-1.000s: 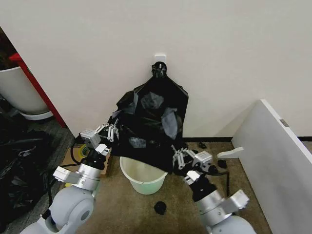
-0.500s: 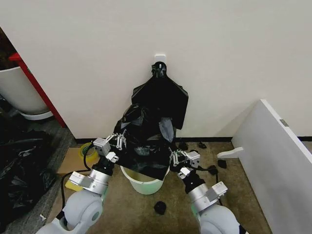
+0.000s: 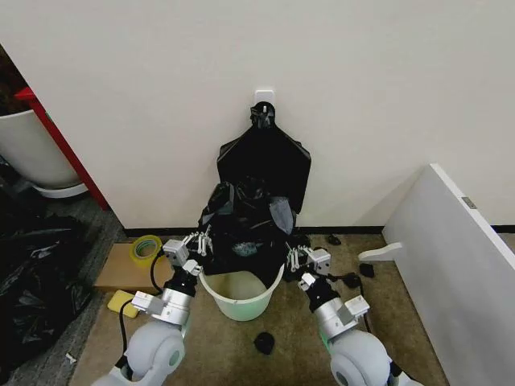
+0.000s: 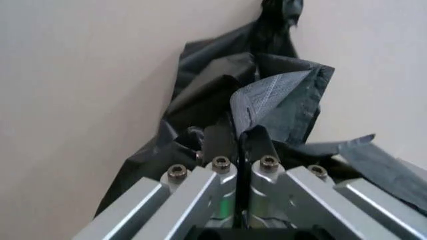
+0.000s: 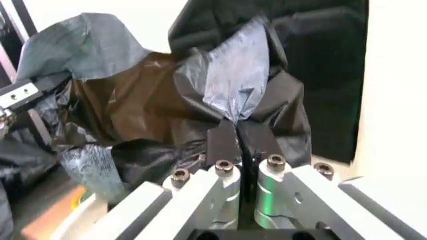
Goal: Place the garbage bag over the trash bin.
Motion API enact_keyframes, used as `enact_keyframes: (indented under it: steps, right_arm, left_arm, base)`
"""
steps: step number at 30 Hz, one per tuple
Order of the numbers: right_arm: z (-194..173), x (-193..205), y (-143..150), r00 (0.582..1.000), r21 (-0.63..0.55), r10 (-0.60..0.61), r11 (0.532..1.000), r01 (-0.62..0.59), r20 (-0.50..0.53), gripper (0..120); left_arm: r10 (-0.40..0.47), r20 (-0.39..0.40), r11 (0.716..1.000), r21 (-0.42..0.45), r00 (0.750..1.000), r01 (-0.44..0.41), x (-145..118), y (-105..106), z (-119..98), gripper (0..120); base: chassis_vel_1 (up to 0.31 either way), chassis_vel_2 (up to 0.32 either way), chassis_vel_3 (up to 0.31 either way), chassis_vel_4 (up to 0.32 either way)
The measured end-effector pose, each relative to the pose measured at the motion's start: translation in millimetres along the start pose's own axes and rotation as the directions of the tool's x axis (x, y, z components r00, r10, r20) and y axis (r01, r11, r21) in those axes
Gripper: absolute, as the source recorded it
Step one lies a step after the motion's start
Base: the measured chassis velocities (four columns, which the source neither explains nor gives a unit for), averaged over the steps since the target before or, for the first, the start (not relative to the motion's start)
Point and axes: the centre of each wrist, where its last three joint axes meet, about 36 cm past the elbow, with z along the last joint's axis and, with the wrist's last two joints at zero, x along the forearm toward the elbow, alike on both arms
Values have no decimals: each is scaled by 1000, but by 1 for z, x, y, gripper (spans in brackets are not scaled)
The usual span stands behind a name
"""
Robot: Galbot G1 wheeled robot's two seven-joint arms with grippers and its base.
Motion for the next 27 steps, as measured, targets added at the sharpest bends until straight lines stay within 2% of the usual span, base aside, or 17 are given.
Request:
enact_keyframes:
  steps: [6, 13, 16, 17, 20, 22, 24, 25, 27]
  right_arm:
    - [4, 15, 8, 997, 14, -6, 1000, 7, -81, 0]
    - [-9, 30, 17, 979, 4, 17, 1000, -16, -203, 0]
    - [-25, 45, 29, 950, -19, 25, 999, -33, -312, 0]
    - [-25, 45, 29, 950, -19, 25, 999, -33, -312, 0]
    - [-54, 58, 43, 909, -54, 23, 997, -50, -416, 0]
    - [-75, 63, 48, 870, -77, 18, 995, -64, -493, 0]
    - [-80, 61, 48, 856, -80, 15, 995, -66, -516, 0]
    - [-80, 61, 48, 856, -80, 15, 995, -66, -516, 0]
    - [-81, 59, 47, 842, -79, 14, 995, -68, -539, 0]
  left_arm:
    - [-43, -62, 999, 0, 997, 43, 19, -3, 11, 0]
    - [-119, -138, 988, -115, 983, 104, 46, -2, 18, 0]
    - [-172, -188, 973, -189, 967, 136, 58, -7, 9, 0]
    - [-172, -188, 973, -189, 967, 136, 58, -7, 9, 0]
    - [-211, -247, 956, -255, 946, 147, 68, -13, -6, 0]
    - [-258, -294, 931, -330, 920, 156, 70, -19, -24, 0]
    - [-294, -317, 914, -368, 902, 169, 68, -21, -31, 0]
    - [-294, -317, 914, -368, 902, 169, 68, -21, -31, 0]
    - [-331, -341, 896, -406, 880, 180, 67, -22, -34, 0]
  base:
    - [0, 0, 0, 0]
    - [0, 0, 0, 0]
    - [0, 0, 0, 0]
    - [0, 0, 0, 0]
    - [0, 0, 0, 0]
    - [0, 0, 0, 0]
    - [0, 0, 0, 0]
    - [0, 0, 0, 0]
    - [0, 0, 0, 0]
